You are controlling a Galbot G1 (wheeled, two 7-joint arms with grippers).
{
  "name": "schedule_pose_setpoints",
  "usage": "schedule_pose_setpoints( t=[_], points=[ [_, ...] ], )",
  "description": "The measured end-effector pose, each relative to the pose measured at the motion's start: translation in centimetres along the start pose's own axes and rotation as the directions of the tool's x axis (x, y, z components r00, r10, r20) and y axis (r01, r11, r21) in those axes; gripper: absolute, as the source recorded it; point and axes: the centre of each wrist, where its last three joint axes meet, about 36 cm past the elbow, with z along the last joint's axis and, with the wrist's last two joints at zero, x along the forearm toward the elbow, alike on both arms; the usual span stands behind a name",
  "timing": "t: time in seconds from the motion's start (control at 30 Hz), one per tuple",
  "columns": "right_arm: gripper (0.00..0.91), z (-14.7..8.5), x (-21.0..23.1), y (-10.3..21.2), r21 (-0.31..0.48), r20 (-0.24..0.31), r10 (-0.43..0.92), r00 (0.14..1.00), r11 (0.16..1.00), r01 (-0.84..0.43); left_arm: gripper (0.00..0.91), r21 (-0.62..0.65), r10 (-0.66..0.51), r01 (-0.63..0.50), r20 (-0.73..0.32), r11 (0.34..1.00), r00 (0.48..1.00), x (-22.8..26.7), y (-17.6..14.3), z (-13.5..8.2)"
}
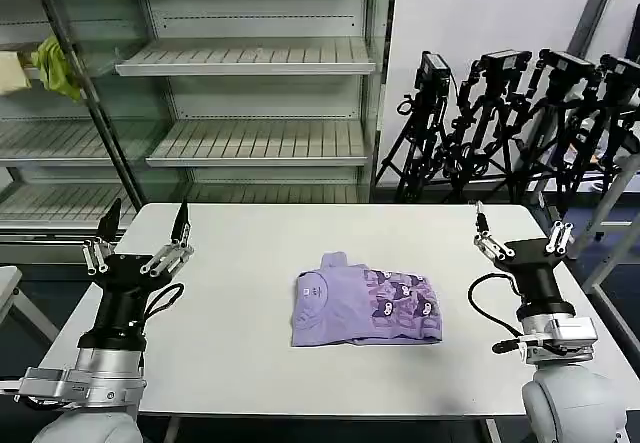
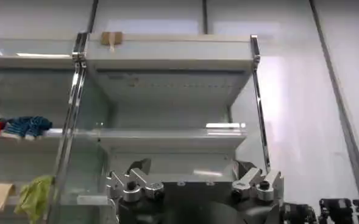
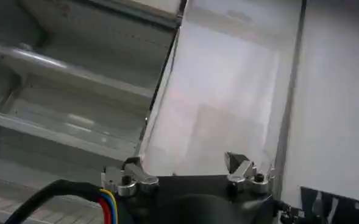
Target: Fold and organize the clothes.
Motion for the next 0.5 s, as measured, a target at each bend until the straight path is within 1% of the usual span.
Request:
schedule_pose_setpoints(
  t=[0.2, 0.5],
  points=[
    [0.907, -0.01, 0.1, 0.14, 0.021, 0.007, -0.002, 1.0, 1.0, 0.001, 0.907, -0.001, 0.001, -0.001, 0.003, 1.0, 1.0, -0.04, -0.15, 0.01],
    [0.907, -0.03, 0.05, 0.07, 0.03, 0.012, 0.005, 1.0, 1.0, -0.005, 0.907, -0.002, 0.002, -0.002, 0.0, 1.0, 1.0, -0.03, -0.18, 0.1]
  ],
)
